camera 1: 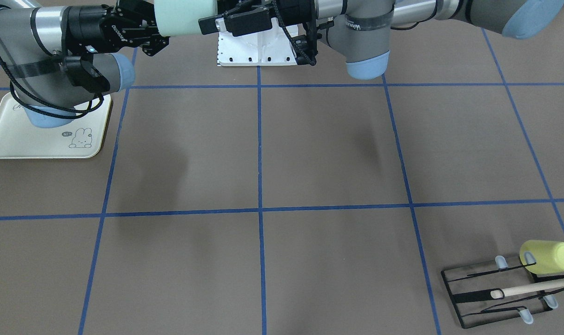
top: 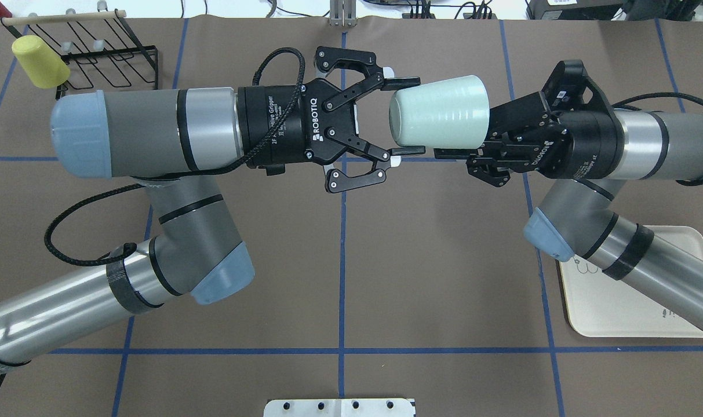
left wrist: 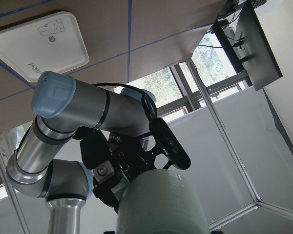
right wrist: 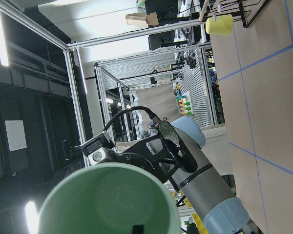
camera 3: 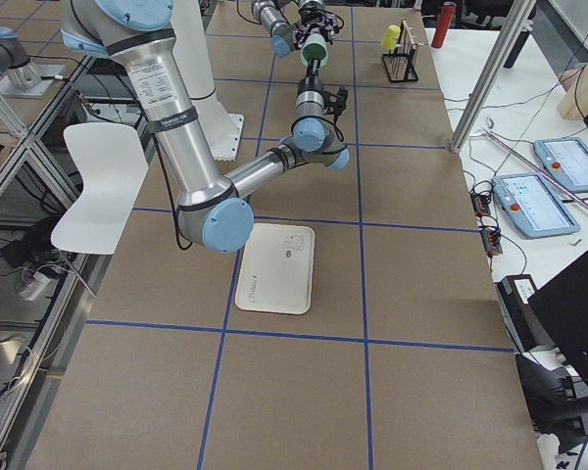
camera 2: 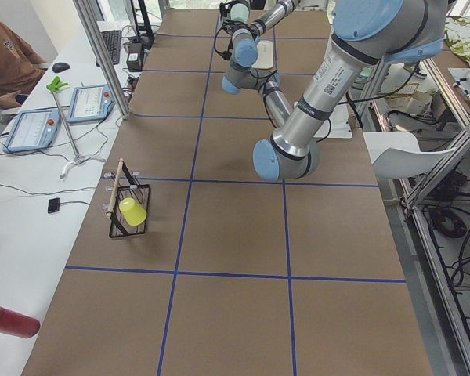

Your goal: Left arm grabs green cup and hands to right arm on tray

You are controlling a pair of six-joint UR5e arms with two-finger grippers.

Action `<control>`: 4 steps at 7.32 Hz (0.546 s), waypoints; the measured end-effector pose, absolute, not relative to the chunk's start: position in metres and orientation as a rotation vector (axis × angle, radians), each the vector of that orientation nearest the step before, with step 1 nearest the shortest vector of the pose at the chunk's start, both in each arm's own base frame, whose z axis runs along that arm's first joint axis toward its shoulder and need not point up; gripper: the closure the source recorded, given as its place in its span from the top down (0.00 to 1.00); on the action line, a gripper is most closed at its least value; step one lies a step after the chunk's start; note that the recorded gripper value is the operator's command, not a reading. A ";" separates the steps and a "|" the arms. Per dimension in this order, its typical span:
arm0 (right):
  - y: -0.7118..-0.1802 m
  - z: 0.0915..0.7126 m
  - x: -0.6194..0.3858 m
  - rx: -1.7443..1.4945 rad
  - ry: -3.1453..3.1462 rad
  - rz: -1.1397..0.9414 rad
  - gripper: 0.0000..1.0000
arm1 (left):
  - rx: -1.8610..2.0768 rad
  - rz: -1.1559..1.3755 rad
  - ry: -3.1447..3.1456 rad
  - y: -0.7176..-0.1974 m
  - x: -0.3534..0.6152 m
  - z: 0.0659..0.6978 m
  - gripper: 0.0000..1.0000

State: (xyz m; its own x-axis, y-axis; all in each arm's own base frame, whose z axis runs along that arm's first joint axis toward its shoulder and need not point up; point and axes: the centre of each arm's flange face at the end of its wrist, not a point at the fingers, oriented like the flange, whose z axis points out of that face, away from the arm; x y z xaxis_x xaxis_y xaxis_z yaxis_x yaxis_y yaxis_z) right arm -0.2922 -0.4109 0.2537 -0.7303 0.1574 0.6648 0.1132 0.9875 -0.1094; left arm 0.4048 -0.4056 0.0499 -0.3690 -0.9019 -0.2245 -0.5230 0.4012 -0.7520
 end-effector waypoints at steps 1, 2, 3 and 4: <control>-0.411 0.260 -0.293 -0.186 -2.409 0.080 0.00 | -1.210 -0.773 2.031 -0.405 0.404 0.050 1.00; -0.411 0.265 -0.293 -0.185 -2.416 0.083 0.00 | -1.199 -0.761 2.034 -0.404 0.400 0.050 1.00; -0.411 0.270 -0.292 -0.184 -2.417 0.092 0.00 | -1.163 -0.736 2.039 -0.404 0.394 0.052 1.00; -0.412 0.278 -0.290 -0.180 -2.407 0.114 0.00 | -1.098 -0.707 2.037 -0.408 0.385 0.061 1.00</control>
